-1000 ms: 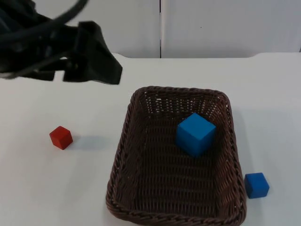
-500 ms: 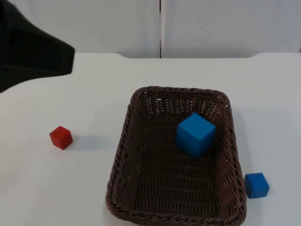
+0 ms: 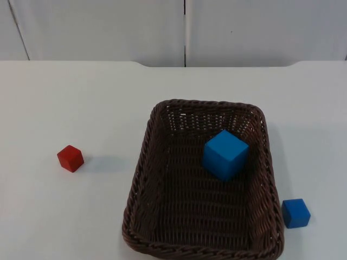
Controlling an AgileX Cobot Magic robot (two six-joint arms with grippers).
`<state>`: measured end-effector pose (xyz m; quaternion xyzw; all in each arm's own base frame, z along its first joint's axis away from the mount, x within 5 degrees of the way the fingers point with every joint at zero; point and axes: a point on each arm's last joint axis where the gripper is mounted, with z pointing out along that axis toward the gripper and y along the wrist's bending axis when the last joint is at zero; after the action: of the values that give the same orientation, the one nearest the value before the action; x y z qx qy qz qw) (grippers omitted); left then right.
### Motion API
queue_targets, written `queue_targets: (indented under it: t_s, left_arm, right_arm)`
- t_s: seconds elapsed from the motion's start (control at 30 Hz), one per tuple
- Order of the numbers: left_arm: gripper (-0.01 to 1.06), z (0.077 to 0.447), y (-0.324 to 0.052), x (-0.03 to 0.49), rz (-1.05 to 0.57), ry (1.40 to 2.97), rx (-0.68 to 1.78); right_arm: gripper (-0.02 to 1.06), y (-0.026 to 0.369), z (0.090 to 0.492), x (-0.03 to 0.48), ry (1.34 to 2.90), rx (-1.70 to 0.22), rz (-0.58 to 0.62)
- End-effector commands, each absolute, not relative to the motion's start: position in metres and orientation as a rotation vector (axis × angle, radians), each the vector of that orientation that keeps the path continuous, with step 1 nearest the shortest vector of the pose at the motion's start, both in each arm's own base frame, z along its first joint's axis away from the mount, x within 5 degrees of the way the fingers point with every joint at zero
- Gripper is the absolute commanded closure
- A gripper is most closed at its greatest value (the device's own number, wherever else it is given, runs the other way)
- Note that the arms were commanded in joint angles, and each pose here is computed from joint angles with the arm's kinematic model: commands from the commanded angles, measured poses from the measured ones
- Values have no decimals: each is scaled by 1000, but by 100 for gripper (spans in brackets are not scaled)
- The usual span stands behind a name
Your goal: Pick up the basket with the left hand and place the largest block into the basket with the right hand.
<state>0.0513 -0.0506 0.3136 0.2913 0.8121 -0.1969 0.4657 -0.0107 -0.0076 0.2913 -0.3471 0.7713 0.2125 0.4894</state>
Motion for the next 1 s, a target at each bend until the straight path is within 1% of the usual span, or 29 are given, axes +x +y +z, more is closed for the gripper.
queue_targets:
  t_s: [0.0,0.07,0.23,0.33,0.4,0.5,0.7,0.87,0.97]
  left_arm:
    - [0,312,-45,39,-464,1981,744]
    - [0,312,-40,28,-461,1945,741]
    - [0,310,-30,14,-424,1928,705]
    - [0,308,-21,9,-382,1949,644]
    - [0,306,-13,5,-342,1959,554]
    - [0,304,-4,-5,-317,1928,510]
    - [0,304,0,-15,-331,1867,482]
    - [0,291,-2,-9,-316,1916,490]
    - [0,281,-2,-8,-313,1988,482]
  right_arm:
    - [34,-7,288,-11,1890,-849,519]
    - [34,-5,282,-9,1911,-858,509]
    - [34,-3,280,-7,1905,-854,506]
    - [34,-3,280,-7,1905,-854,506]
    - [34,-3,280,-7,1905,-854,506]
    - [34,-4,280,-7,1904,-854,504]
    - [34,-4,280,-7,1904,-854,504]
    - [34,-4,280,-6,1904,-853,500]
    - [34,-4,280,-6,1903,-853,496]
